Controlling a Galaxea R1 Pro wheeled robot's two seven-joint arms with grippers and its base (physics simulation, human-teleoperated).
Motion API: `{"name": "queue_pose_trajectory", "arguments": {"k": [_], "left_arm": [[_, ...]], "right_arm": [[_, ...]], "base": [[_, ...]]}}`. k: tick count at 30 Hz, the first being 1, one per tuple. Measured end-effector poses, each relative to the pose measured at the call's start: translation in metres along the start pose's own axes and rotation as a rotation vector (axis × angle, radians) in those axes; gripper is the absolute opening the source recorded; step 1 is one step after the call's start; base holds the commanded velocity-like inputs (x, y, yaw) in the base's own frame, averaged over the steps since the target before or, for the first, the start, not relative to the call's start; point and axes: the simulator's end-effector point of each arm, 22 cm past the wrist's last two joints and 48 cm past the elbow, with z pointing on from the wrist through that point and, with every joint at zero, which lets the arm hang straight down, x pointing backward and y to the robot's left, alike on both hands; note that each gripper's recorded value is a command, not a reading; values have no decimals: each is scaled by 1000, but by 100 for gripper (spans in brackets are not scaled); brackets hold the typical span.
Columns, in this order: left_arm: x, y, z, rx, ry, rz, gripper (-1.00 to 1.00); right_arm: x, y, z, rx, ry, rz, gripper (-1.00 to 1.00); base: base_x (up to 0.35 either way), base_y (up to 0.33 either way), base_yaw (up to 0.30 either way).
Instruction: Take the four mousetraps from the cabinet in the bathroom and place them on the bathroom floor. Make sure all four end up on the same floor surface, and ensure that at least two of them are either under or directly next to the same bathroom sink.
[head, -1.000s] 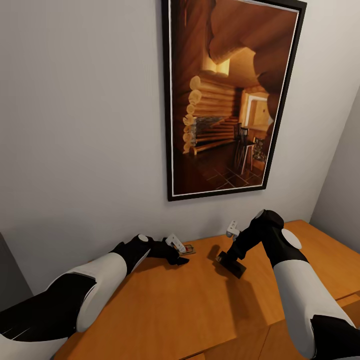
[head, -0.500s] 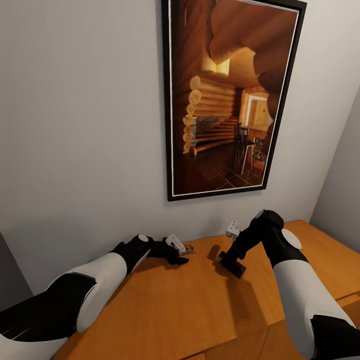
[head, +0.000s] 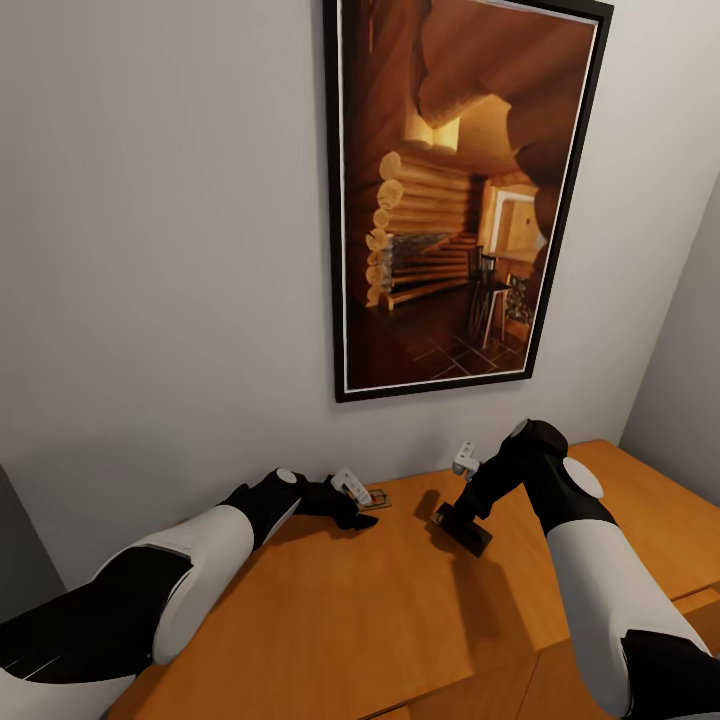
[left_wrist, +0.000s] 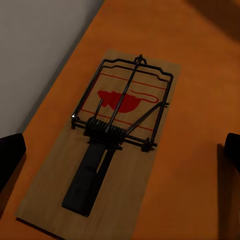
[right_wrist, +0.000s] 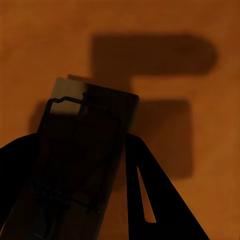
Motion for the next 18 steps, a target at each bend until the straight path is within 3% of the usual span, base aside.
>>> {"name": "queue_pose_trajectory", "arguments": {"k": [13, 14, 18], "left_arm": [[0, 1, 0, -3, 0, -1, 100], [0, 1, 0, -4, 0, -1, -100], [0, 1, 0, -4, 0, -1, -100]], "right_arm": [[0, 0, 0, 0, 0, 0, -100], [0, 0, 0, 0, 0, 0, -100], [0, 0, 0, 0, 0, 0, -100]], "base": [[0, 0, 0], [0, 0, 0], [0, 0, 0]]}}
